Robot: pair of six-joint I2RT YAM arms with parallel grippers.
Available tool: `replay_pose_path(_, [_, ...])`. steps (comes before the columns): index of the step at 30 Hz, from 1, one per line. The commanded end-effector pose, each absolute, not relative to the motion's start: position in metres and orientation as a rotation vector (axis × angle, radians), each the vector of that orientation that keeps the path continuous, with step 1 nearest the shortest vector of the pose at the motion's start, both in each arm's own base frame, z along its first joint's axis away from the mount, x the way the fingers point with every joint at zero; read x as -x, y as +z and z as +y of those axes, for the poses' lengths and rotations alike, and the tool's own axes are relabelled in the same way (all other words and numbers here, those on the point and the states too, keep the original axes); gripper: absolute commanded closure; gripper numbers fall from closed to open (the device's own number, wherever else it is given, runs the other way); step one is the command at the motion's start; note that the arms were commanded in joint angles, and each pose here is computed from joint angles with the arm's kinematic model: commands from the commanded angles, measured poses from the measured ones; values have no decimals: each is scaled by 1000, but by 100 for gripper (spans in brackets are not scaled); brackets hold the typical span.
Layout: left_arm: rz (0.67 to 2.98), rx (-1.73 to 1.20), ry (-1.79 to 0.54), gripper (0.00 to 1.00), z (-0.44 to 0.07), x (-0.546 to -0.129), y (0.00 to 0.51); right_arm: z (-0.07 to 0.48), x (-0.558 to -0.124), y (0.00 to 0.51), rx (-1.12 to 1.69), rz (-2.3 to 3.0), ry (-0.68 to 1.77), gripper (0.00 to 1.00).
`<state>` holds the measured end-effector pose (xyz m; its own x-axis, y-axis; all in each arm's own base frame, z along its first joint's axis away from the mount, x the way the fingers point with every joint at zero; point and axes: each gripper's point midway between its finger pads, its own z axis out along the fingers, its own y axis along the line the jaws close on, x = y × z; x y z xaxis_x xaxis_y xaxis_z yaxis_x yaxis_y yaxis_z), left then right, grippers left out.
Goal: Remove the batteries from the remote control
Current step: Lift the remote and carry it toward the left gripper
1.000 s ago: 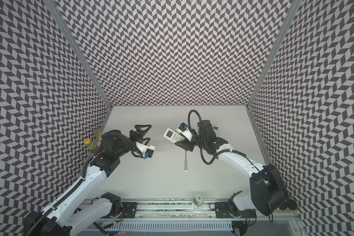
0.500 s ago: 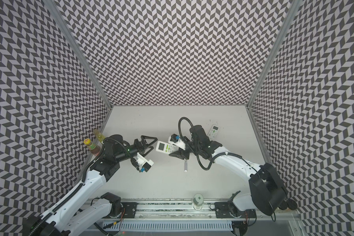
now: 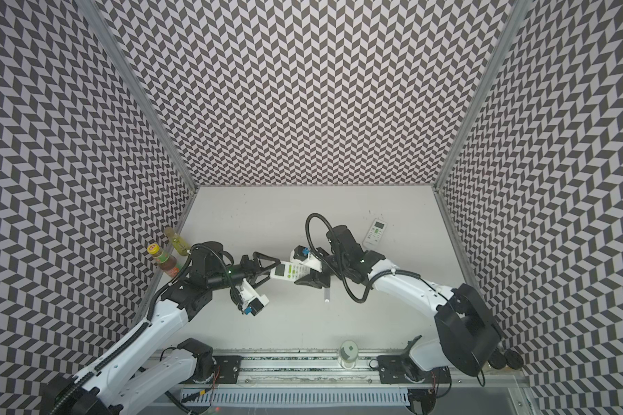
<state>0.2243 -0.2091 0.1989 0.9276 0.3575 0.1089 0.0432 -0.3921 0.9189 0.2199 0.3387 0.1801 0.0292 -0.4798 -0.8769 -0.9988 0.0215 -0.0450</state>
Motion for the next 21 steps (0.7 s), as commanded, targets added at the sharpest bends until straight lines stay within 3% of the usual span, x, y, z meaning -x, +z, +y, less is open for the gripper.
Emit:
replay_pose_path(1, [-86,-2015,492,27,-213,-213,189,345,-219,188,1581,1477,864,54])
replay_pose_path(7, [-117,-2010,488,41,-216,-212,188,347,-217,185,1590,1480,868,55])
replay_pose_path(16, [-166,-2002,475,49,-221,-208,187,349,-215,182,1601,1487,870,54])
replay_pose_path(21, [-171,-2002,474,61,-222,-208,187,349,-216,182,1600,1492,867,54])
